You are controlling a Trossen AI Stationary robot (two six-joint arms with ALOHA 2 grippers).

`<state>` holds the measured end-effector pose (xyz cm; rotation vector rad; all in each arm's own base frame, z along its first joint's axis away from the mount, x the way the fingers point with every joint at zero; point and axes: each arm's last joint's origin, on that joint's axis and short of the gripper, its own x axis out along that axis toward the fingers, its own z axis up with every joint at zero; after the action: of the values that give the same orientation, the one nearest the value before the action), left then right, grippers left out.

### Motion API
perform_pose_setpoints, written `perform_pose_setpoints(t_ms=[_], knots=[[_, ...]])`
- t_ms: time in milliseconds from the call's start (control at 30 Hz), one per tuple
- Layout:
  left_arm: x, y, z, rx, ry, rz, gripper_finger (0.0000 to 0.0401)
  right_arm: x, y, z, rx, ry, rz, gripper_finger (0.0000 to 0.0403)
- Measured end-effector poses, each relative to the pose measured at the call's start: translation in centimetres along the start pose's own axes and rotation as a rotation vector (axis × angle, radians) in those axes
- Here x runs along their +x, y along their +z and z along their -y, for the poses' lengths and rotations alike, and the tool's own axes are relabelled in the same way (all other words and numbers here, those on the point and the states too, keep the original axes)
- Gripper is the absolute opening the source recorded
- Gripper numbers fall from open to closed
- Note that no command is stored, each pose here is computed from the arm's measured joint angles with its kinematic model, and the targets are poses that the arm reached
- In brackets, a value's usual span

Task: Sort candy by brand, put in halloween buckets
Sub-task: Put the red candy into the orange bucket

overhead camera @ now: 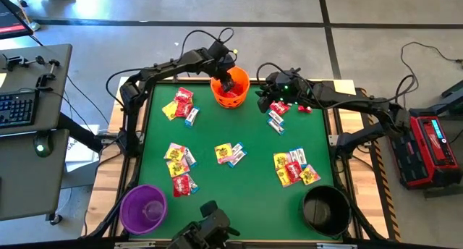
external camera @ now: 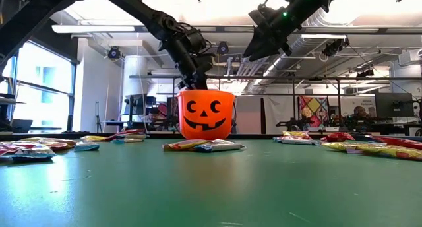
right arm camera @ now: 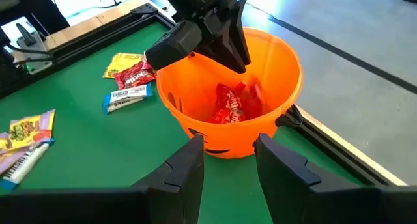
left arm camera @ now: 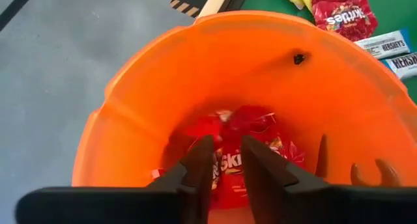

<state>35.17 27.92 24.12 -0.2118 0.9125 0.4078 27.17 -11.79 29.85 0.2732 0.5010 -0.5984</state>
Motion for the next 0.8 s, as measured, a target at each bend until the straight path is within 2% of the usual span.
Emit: perform_pose_setpoints(t_ms=[167, 333, 633, 800], knots=[[-0.2, 0.0, 0.0, 0.000, 0.001, 0.002, 0.0100, 0.0, 0.0, 0.0, -0.002, 0.000, 0.000, 0.0126], [-1.7, 0.5, 0.2, 0.021, 0.007, 0.034, 0.0098, 0.0, 0.0, 0.0, -0.002, 0.000, 0.000, 0.0126], [-8.4, 1.6, -0.1, 0.018, 0.049, 0.156, 0.0030, 0.0, 0.0, 0.1, -0.026, -0.003, 0.001, 0.0126], [-11.4, 0.5, -1.1, -0.054, 0.101, 0.094, 0.0003, 0.0, 0.0, 0.2, -0.041, -0.003, 0.000, 0.0126]])
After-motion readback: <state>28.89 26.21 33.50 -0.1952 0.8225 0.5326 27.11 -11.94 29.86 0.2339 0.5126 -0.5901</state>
